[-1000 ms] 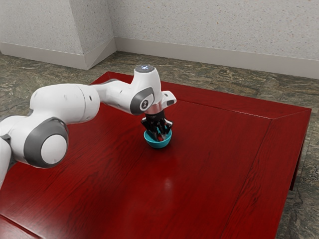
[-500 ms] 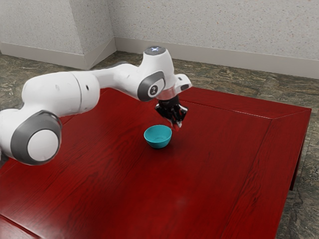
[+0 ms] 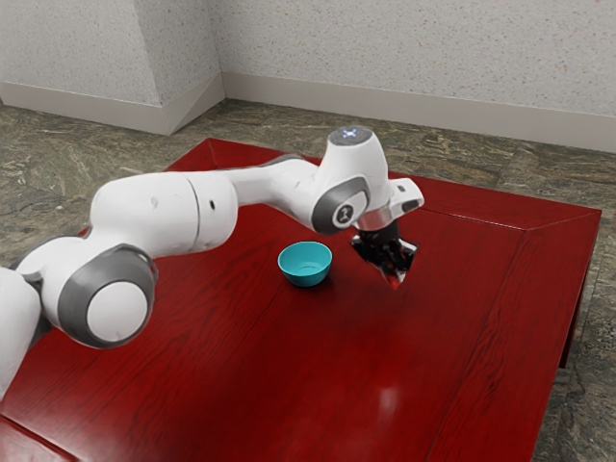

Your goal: Take strawberry from the bowl

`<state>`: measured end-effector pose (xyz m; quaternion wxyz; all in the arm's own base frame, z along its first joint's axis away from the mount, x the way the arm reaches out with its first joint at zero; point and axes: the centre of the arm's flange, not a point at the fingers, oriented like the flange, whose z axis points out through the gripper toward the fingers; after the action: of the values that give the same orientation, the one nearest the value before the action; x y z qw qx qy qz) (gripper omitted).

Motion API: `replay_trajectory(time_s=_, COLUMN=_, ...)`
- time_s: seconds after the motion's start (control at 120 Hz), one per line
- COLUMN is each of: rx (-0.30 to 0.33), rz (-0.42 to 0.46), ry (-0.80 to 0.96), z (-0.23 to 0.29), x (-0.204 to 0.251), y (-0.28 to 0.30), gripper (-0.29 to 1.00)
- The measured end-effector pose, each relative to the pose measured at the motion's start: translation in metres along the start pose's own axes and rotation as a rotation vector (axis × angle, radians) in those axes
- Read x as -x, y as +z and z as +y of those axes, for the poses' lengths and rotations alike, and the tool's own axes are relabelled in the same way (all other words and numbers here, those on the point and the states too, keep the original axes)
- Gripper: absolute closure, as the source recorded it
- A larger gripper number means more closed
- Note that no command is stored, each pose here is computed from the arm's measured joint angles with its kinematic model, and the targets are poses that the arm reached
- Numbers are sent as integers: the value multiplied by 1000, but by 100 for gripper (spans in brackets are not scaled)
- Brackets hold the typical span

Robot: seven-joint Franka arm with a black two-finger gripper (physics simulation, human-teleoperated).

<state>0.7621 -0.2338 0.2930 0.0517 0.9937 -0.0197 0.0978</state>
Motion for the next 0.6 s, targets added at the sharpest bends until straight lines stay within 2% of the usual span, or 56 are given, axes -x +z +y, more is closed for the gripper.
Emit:
replay_trajectory(time_s=0.15, rx=17, rz=10, ry=5, z=4, x=-1, y=-9, gripper=37)
replay_trajectory(time_s=0.258, rx=10, rz=22, ry=18, z=6, x=-4, y=-40, gripper=22)
replay_trajectory(time_s=0.408, rx=-60, rz=34, ry=51, z=7, x=16, y=-148, gripper=11)
replay_trajectory(time_s=0.6, rx=-117, rz=68, ry=46, z=1, x=29, y=-272, gripper=4)
